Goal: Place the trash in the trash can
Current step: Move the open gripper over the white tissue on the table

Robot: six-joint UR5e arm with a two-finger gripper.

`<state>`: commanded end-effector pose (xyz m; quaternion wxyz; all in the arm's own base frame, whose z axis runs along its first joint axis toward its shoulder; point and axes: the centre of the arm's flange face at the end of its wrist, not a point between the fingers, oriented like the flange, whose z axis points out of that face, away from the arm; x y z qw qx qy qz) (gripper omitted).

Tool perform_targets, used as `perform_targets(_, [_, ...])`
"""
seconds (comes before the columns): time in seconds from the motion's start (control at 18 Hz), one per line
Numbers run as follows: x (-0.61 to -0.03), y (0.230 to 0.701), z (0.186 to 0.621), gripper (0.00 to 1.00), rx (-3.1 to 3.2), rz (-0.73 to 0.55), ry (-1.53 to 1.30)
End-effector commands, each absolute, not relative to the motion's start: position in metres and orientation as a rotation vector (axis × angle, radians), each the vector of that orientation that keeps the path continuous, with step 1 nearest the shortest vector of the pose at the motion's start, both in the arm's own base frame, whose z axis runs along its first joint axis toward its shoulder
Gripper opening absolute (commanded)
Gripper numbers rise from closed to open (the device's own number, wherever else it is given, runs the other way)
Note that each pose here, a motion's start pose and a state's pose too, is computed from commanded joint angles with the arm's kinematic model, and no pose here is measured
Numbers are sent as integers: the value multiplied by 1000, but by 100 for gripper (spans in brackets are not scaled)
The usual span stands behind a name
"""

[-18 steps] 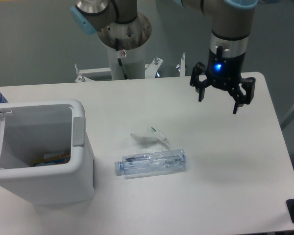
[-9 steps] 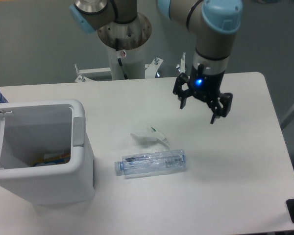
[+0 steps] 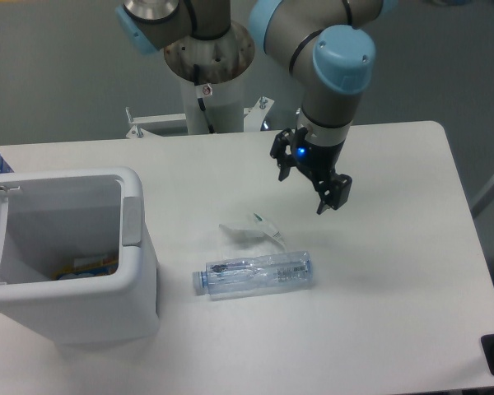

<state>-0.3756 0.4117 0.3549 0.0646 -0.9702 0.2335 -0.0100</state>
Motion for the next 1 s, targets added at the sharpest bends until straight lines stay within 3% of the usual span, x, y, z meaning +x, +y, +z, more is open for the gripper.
perform_targets(1.0, [-370, 415, 342, 100, -2929, -68, 722])
